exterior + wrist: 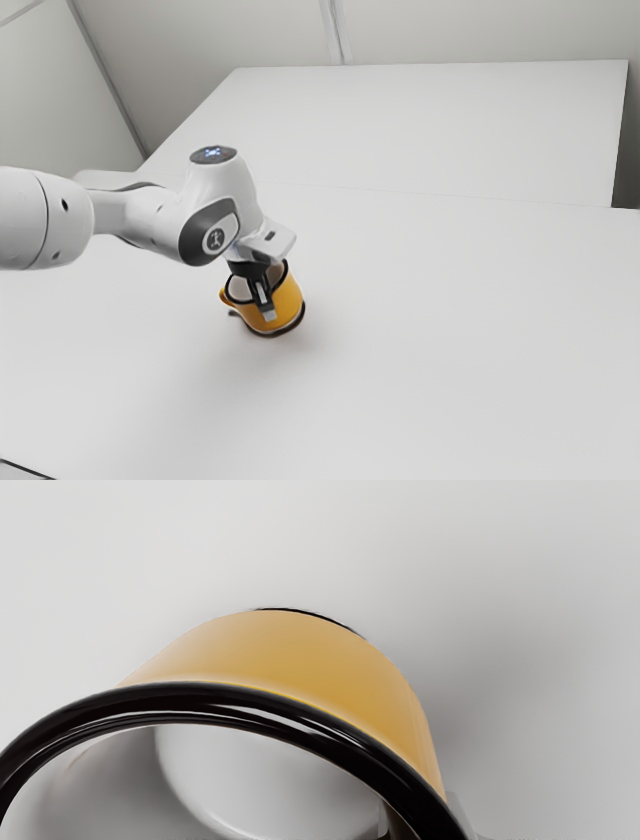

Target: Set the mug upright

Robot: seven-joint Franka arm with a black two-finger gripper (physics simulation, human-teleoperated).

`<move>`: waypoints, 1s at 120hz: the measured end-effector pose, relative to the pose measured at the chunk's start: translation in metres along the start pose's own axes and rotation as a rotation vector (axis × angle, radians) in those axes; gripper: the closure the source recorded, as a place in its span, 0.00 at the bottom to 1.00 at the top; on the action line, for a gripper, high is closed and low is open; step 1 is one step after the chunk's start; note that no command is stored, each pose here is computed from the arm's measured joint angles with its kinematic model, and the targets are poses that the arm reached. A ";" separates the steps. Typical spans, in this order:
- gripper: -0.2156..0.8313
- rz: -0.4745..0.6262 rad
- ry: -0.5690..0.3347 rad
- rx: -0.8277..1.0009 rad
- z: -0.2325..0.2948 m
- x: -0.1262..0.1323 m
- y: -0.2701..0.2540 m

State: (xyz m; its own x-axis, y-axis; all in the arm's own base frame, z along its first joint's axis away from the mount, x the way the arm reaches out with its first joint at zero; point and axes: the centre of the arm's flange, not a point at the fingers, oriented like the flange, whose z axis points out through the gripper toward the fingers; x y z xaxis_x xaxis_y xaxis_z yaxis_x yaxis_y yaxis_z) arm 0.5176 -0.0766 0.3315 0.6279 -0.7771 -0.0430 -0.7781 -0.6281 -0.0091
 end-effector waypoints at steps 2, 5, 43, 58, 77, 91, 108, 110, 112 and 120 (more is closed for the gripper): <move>0.94 0.001 -0.002 0.001 0.001 0.000 0.000; 0.94 0.003 -0.004 0.003 0.002 -0.001 0.001; 0.55 -0.002 -0.011 -0.002 0.008 -0.003 0.001; 0.40 0.000 -0.009 -0.001 0.007 -0.003 0.001; 0.30 0.004 -0.004 0.004 0.002 -0.003 0.001; 0.26 0.003 0.013 0.029 -0.020 -0.001 0.000; 0.23 -0.034 0.024 0.046 -0.065 0.010 -0.007; 0.23 -0.043 0.024 0.046 -0.070 0.012 -0.008; 0.23 -0.052 0.023 0.045 -0.074 0.013 -0.008; 0.22 -0.100 0.029 0.046 -0.092 0.018 -0.011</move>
State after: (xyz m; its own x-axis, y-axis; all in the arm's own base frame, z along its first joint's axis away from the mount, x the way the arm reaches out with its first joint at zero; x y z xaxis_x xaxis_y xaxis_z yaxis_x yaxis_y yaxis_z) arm 0.5392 -0.0874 0.4230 0.7020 -0.7121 -0.0109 -0.7114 -0.7005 -0.0573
